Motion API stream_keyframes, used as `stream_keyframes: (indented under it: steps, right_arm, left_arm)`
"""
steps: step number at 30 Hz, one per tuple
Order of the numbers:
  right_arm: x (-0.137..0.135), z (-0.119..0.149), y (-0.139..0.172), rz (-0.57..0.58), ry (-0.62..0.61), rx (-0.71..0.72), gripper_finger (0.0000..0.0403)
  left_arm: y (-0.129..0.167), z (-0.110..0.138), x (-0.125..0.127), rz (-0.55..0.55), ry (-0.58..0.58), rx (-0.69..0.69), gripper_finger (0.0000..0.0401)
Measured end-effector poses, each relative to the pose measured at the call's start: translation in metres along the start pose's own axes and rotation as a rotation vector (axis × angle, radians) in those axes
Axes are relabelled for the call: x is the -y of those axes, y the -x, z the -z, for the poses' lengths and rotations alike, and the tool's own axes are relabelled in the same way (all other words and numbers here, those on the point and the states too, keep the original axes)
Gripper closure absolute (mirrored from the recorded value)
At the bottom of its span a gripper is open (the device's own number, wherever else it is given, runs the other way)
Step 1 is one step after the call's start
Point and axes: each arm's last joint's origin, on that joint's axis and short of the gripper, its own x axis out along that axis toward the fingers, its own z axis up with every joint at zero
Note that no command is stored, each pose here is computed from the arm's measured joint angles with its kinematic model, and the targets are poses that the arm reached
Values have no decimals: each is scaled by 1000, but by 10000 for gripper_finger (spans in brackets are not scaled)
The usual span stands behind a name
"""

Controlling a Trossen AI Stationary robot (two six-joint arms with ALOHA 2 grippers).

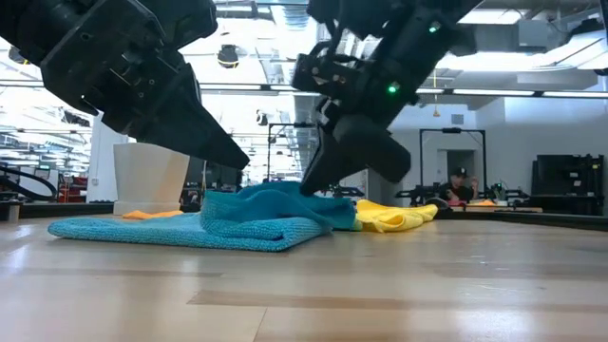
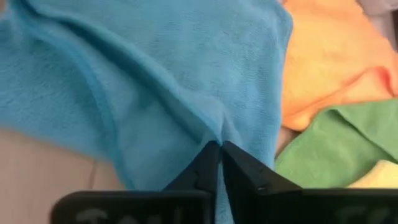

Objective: Fold microfiber towels
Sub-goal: Fold the blue microfiber towel

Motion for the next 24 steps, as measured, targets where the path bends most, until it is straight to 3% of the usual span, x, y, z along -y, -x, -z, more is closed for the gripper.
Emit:
stream_keyframes:
  steps: [4, 8, 12, 18, 22, 24]
  right_arm:
    - [9, -1, -5, -70, -34, 32, 309]
    - [15, -2, -4, -64, -43, 49, 274]
    - [27, -11, 22, -31, -39, 57, 246]
    - [30, -1, 52, -43, -105, -25, 233]
    - [18, 24, 41, -65, -158, -151, 237]
    - [7, 30, 26, -96, -196, -126, 240]
  left_arm:
    - [0, 0, 0, 0, 1, 0, 401]
    - [0, 5, -2, -5, 7, -18, 401]
    - [0, 10, -5, -15, 20, -35, 401]
    - [0, 19, -10, -25, 45, -53, 401]
    - [0, 22, -11, -29, 51, -57, 401]
    - [0, 22, -12, -30, 50, -61, 401]
